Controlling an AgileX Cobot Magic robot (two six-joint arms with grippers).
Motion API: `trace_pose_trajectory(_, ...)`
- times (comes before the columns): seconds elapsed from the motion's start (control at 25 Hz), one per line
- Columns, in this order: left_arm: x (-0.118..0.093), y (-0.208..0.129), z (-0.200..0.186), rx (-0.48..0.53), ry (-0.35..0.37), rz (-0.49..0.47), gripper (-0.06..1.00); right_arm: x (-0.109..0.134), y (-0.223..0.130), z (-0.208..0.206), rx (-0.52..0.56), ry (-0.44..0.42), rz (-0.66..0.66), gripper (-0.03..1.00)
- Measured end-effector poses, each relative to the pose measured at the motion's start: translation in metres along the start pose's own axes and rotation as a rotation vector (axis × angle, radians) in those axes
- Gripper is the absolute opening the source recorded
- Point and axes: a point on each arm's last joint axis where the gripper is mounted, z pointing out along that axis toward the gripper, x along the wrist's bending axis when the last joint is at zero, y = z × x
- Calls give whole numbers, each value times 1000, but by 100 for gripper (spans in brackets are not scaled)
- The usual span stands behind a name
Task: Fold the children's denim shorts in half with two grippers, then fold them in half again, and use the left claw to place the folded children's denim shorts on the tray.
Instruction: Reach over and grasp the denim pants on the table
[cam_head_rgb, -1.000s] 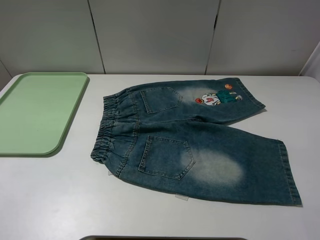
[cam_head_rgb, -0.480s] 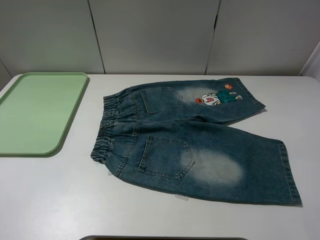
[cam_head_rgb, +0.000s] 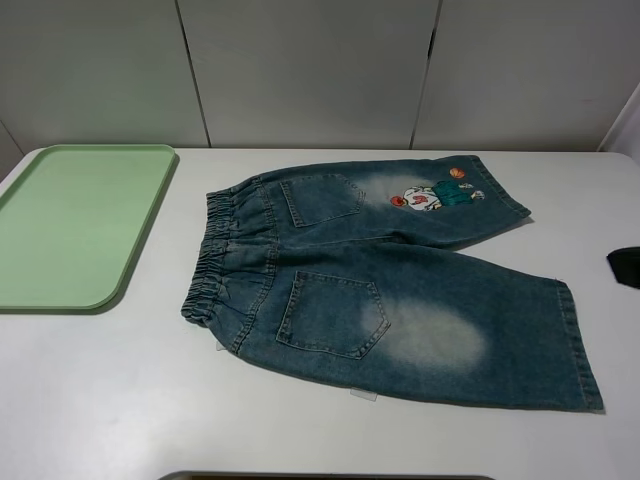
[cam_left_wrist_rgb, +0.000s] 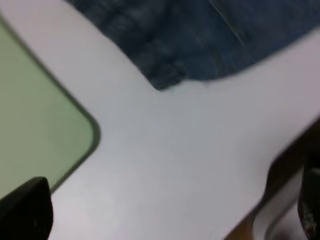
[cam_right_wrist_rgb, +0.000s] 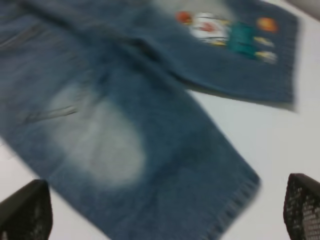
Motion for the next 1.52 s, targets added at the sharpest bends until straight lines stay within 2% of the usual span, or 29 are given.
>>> trace_pose_trajectory(0.12, -19, 13, 17, 52, -92, 160, 97, 15, 4, 11, 65, 89, -162, 70)
trace_pose_trajectory(0.2, -28, 19, 26, 81, -134, 218, 97, 25, 6, 17, 107, 140, -251, 70)
trace_pose_trajectory(0.4, -37, 27, 48, 160, -167, 312, 97, 41, 9, 30, 165, 211, -364, 70)
trace_pose_trajectory(0.6, -46, 15, 80, 293, -213, 440, 97, 47, 7, 51, 235, 229, -424, 70)
trace_pose_trajectory(0.76, -52, 3, 102, 344, -239, 531, 97, 50, 4, 69, 288, 243, -474, 70)
trace_pose_trajectory(0.88, -55, -3, 118, 367, -233, 580, 97, 52, 2, 78, 325, 247, -513, 70)
trace_pose_trajectory(1.16, -61, 6, 154, 309, -209, 663, 97, 48, -12, 92, 401, 215, -616, 70)
trace_pose_trajectory(1.36, -69, 7, 187, 333, -234, 748, 97, 47, -27, 97, 454, 207, -648, 70)
trace_pose_trajectory(1.52, -72, 7, 210, 337, -228, 817, 97, 47, -33, 99, 475, 212, -651, 70)
